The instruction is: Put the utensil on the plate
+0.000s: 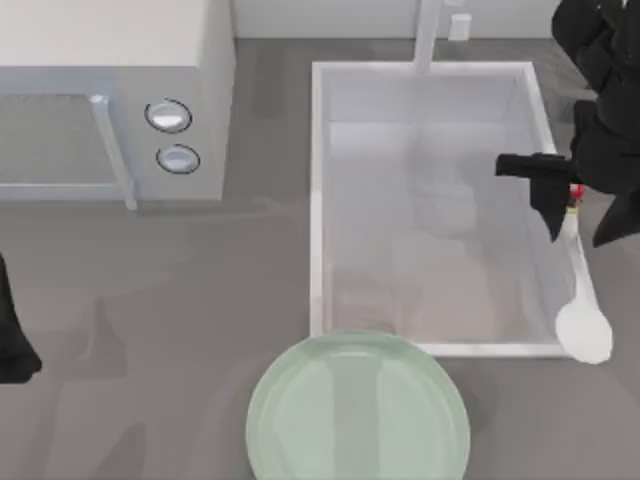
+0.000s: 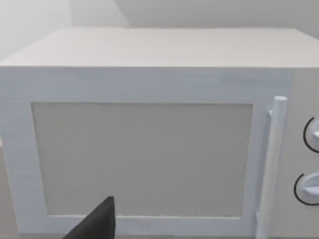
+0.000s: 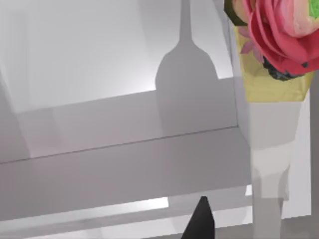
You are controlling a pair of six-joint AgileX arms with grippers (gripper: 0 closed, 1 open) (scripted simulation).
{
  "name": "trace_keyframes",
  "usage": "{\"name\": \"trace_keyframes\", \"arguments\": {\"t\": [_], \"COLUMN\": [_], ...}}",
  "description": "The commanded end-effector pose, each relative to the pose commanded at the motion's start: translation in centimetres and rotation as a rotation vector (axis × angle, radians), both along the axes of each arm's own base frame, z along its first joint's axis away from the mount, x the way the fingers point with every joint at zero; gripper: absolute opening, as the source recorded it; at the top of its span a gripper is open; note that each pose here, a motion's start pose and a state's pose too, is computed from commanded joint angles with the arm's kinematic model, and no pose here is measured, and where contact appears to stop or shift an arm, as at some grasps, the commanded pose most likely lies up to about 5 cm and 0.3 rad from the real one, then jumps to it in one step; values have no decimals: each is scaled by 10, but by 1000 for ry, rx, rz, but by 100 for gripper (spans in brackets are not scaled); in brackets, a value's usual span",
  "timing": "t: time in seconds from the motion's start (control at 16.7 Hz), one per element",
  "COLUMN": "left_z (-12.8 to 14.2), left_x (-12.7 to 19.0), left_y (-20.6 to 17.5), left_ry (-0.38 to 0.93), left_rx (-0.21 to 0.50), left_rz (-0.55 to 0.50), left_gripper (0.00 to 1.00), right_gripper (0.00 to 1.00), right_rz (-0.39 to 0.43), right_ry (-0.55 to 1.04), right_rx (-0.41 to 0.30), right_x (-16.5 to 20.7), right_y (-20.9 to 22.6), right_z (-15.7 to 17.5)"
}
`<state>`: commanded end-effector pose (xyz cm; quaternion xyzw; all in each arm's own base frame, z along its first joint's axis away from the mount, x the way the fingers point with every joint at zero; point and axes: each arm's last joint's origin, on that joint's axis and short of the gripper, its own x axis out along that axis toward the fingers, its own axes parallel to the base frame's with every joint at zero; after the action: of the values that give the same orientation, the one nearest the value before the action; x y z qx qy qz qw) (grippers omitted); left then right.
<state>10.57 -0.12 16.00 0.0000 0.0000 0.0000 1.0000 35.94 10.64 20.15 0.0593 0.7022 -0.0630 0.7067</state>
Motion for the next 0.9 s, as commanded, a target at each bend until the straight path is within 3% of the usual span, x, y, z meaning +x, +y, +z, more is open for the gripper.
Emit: {"name": "trace_keyframes", "arguments": {"t": [0.42,0.66,0.9], "left_z": [0,0,0], "left_x": [0,0,0], "left_y": [0,0,0], "left_ry": [0,0,0], "left_rx": [0,0,0], "left_rz": [0,0,0], "left_gripper": [100,100,100], "right_gripper": [0,0,0], "right_rz": [-590,-913,-1179], "right_ry": [50,38,9], "right_rx": [-55,-79,-68], "right_x": [-56,-95,-125], "right_y": [115,156,181], "right_z": [-22,-28,-27]}}
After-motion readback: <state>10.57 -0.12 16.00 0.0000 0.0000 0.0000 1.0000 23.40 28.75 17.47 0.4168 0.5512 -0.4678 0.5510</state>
